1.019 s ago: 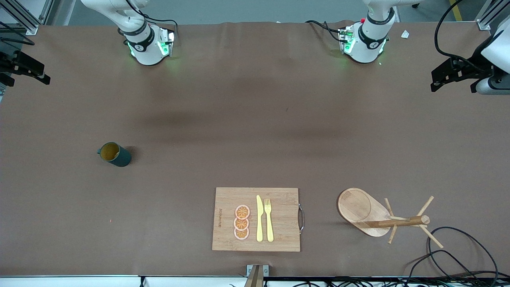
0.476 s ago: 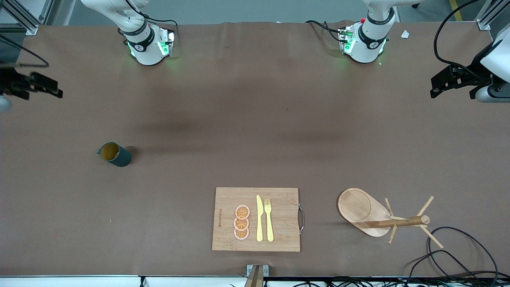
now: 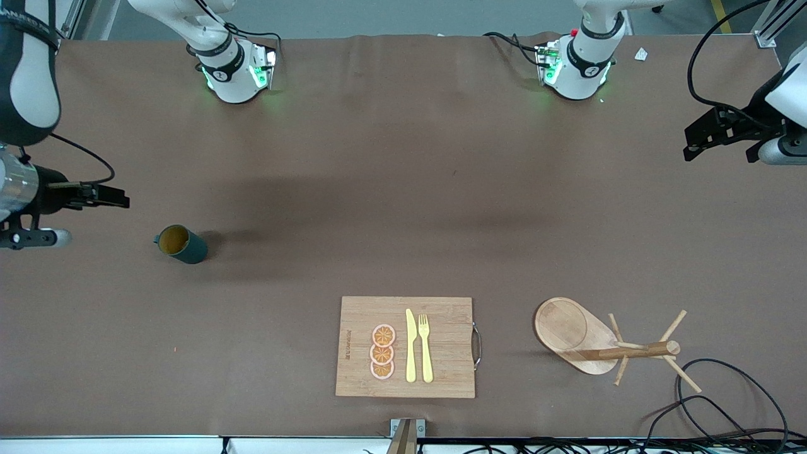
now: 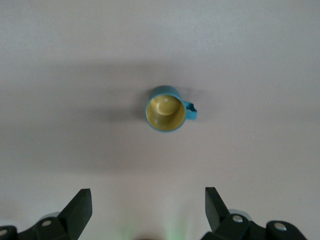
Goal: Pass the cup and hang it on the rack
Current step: 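Reach the right gripper to the teal mug and grasp its handle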
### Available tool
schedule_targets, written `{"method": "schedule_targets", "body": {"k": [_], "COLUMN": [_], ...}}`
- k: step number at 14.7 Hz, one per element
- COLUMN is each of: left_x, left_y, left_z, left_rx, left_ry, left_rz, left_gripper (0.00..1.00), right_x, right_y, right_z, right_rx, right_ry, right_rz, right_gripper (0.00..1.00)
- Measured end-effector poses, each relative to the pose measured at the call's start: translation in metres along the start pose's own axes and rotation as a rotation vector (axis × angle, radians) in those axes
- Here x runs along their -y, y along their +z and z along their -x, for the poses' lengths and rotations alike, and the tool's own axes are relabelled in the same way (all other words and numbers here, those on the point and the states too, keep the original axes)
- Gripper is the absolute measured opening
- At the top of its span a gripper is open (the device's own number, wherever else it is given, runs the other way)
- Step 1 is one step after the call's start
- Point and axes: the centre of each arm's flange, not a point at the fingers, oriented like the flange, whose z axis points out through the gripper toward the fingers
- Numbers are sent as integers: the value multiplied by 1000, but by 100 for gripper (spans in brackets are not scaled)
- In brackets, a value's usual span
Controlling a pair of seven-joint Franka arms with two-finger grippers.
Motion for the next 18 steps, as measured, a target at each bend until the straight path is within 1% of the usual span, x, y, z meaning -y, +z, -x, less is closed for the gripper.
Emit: {"method": "schedule_targets", "body": {"k": [2,4,6,9,11,13,15,18], "left_x": [12,21,22,24,25,25,25,24], "left_y": [2,3,3,3,3,3,2,0], "left_z": [-2,-3,-3,-3,-3,-3,-2,-1], "left_rx": [1,1,1,1,2,2,1,-3], "left_ry": [-22,-37,-38,-42,-41,-40,-40,-39], "left_rz": [0,0,0,0,0,0,0,-1], "left_gripper": [100,100,100,100,100,100,100,100], "right_x": [2,5,2,-24,-48,-63,-66,-65], "right_y": [33,70,104,142,166,188,209,231], "right_z": [-11,-16,-19,-24,-30,-38,-46,-50], "right_rx": [-18,-24,-27,-55,-77,-95,-94,-69], "right_ry": [-20,-62,-148,-283,-373,-426,-448,-464], "right_rz": [4,7,3,-8,-34,-36,-31,-39], "right_gripper": [100,100,100,100,100,100,100,100]}}
